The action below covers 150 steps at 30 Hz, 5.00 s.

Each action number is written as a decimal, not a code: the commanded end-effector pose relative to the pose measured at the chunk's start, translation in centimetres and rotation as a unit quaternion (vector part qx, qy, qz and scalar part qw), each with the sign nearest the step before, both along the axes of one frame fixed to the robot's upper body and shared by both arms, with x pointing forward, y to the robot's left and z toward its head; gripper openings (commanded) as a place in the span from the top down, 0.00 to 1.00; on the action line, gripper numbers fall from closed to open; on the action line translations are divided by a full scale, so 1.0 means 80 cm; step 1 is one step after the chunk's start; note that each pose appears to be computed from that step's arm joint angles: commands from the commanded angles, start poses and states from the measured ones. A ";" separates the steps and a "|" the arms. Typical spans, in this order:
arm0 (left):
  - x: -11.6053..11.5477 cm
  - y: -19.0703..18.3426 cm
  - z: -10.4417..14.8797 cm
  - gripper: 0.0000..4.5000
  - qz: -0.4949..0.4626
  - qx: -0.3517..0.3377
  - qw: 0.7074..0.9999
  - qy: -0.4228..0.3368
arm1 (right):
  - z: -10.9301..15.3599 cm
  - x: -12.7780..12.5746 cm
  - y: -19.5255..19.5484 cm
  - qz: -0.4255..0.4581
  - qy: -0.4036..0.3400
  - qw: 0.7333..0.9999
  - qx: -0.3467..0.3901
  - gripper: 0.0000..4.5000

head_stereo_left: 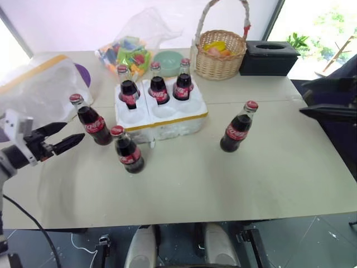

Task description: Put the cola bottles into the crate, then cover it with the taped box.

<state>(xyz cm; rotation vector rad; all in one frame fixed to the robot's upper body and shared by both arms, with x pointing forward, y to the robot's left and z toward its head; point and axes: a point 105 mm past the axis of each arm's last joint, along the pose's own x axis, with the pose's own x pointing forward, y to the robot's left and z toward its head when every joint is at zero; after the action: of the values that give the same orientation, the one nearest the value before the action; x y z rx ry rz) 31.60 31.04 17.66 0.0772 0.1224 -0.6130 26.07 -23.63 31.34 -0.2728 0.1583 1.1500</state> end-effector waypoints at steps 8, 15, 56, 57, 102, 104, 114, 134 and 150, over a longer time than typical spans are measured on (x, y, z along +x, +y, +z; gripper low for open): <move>0.054 -0.044 -0.005 0.01 -0.072 0.027 0.997 -0.012 | 0.049 -0.040 0.074 0.119 -0.046 0.992 0.022 0.00; 0.055 -0.056 -0.010 0.19 -0.100 0.025 0.995 -0.009 | 0.057 -0.040 0.087 0.124 -0.060 0.990 0.041 0.00; 0.087 -0.171 0.117 0.38 -0.321 0.018 0.946 -0.041 | 0.016 -0.016 0.094 0.018 -0.072 0.993 0.087 0.00; 0.083 -0.168 0.119 0.38 -0.327 0.019 0.944 -0.041 | 0.016 -0.014 0.093 0.016 -0.072 0.993 0.090 0.00; -0.061 -0.078 0.145 0.01 -0.304 0.082 0.949 0.004 | -0.081 0.010 0.209 0.082 -0.046 0.995 0.015 0.00; -0.068 -0.073 0.137 0.01 -0.297 0.092 0.950 0.018 | -0.098 0.009 0.225 0.087 -0.030 0.996 0.023 0.00; -0.082 -0.067 0.110 0.01 -0.292 0.112 0.949 0.044 | -0.162 0.018 0.295 0.129 0.013 0.991 0.046 0.00; -0.077 -0.059 0.112 0.01 -0.277 0.128 0.951 0.040 | -0.172 0.042 0.399 0.158 0.040 0.980 0.118 0.00; -0.071 -0.092 0.118 0.00 -0.299 0.107 0.948 0.029 | -0.093 0.039 0.344 0.150 0.020 0.974 0.168 0.46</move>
<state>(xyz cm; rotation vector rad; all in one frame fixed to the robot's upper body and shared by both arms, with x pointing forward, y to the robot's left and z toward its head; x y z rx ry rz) 26.18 24.45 26.24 0.2951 0.2605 -1.1857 30.14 4.74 18.50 -0.0027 0.1336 1.4239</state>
